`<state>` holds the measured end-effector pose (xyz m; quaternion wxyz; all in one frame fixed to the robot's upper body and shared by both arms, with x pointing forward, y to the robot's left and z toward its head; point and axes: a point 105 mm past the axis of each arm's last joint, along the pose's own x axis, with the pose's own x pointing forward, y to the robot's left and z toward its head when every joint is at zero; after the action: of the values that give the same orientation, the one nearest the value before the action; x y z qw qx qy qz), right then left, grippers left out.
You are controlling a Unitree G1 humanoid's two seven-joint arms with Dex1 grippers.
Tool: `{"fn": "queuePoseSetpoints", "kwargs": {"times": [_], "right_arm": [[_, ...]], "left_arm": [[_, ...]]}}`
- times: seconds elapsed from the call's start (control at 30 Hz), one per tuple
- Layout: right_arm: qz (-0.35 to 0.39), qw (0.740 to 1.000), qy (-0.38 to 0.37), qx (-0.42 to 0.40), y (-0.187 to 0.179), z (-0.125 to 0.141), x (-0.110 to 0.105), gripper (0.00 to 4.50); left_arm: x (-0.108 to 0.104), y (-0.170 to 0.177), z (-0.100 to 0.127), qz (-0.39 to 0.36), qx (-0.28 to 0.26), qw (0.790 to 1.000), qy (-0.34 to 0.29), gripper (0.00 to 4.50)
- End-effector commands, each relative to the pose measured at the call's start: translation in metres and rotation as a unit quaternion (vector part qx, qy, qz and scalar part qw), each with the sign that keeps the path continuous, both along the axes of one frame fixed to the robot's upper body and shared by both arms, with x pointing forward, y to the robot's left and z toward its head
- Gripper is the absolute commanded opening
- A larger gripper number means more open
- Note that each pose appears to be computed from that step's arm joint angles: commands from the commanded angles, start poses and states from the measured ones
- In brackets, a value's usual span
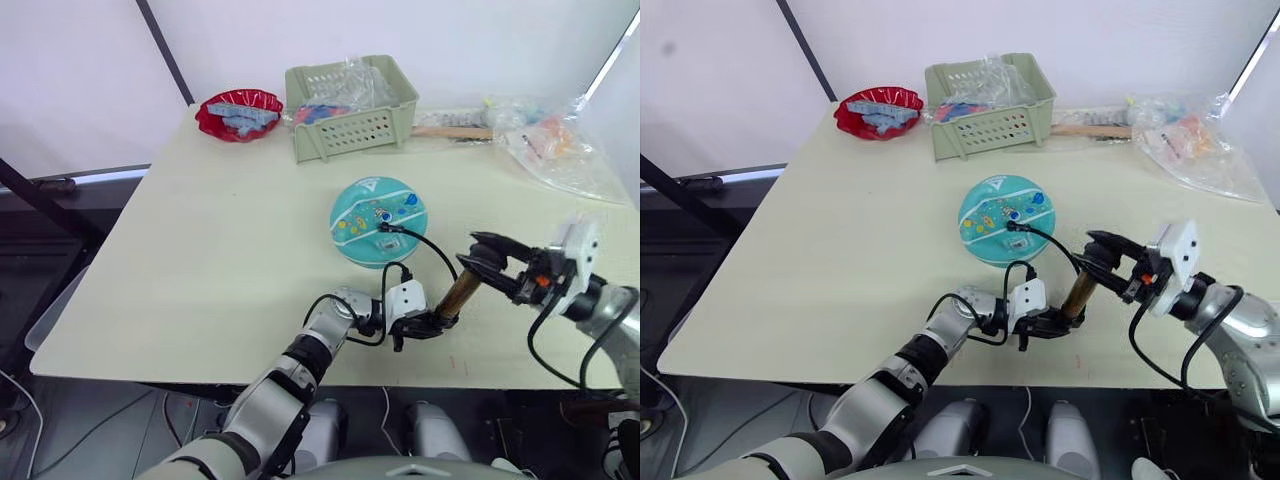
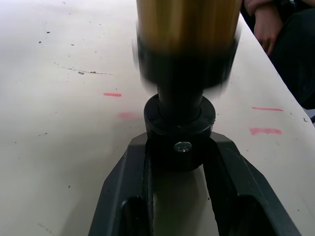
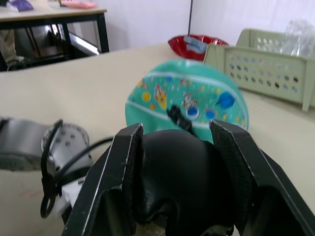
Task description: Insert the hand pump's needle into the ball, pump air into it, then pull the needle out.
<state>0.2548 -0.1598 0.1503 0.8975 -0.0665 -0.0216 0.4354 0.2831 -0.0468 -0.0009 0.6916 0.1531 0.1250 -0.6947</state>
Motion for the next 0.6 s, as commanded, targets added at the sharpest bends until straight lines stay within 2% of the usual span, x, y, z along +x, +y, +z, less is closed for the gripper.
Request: {"fn": "queuePoseSetpoints", "kwargs": {"times": [0.03, 0.17, 0.43, 0.6], "right_arm": [[0.023, 0.998, 0.057, -0.015, 0.009, -0.031, -0.008, 1.66], [0.018, 1.000, 0.021, 0.005, 0.005, -0.006, -0.001, 1.66], [0.019, 0.999, -0.044, 0.019, -0.016, 0.081, 0.007, 1.66], [0.011, 0.998, -0.059, 0.004, -0.028, 0.110, 0.008, 1.66]], "left_arm": [[-0.014, 0.006, -0.024, -0.010, 0.040, 0.999, 0.034, 0.95], [-0.014, 0.006, -0.024, -0.010, 0.041, 0.999, 0.035, 0.95], [-0.013, 0.008, -0.026, -0.009, 0.044, 0.998, 0.036, 0.95], [-0.013, 0.008, -0.026, -0.010, 0.045, 0.998, 0.037, 0.95]]}}
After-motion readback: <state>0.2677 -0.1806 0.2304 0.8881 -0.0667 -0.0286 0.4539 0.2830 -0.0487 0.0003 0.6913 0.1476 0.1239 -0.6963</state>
